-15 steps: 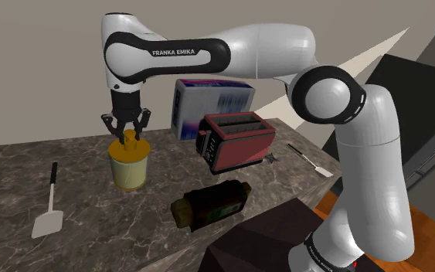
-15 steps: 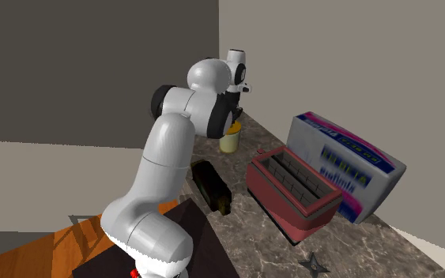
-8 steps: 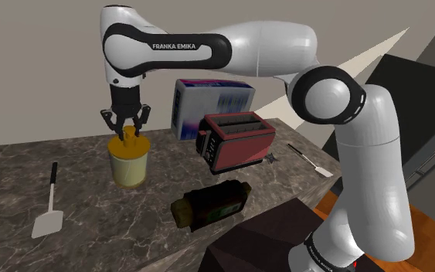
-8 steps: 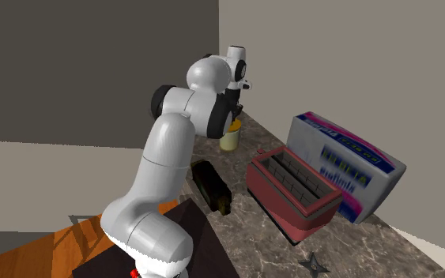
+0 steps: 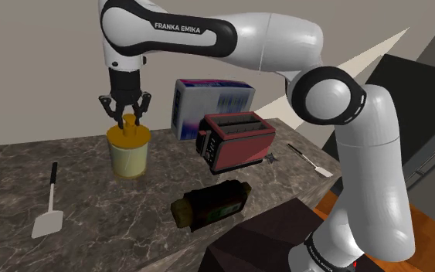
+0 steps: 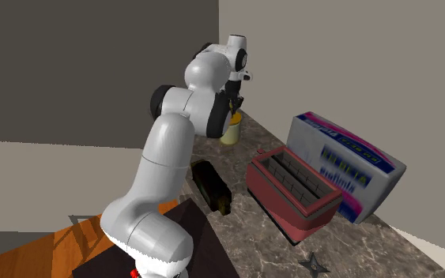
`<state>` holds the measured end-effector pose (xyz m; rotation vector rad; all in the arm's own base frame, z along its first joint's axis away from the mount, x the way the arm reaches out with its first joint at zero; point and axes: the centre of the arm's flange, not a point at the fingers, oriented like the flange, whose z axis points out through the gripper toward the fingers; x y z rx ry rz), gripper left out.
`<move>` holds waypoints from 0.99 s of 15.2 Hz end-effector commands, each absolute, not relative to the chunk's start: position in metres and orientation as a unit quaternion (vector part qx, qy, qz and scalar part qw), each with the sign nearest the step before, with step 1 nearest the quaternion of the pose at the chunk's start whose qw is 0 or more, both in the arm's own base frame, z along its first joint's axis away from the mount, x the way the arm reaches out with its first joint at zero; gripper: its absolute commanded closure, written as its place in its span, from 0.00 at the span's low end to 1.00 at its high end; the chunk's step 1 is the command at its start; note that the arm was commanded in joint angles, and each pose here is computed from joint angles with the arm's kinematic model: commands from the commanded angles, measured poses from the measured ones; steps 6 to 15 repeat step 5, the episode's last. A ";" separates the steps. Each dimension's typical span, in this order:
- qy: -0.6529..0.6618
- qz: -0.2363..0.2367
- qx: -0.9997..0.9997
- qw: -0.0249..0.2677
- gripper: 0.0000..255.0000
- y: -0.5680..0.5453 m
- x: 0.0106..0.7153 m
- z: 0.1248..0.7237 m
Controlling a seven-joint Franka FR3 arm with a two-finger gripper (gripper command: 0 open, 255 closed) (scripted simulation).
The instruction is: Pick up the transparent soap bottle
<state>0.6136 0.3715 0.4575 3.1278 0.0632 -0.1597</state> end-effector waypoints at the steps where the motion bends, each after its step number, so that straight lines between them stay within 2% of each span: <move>1: 0.020 -0.051 0.998 0.004 1.00 0.371 0.613 0.468; 15: 0.020 -0.051 0.998 0.004 1.00 0.371 0.613 0.479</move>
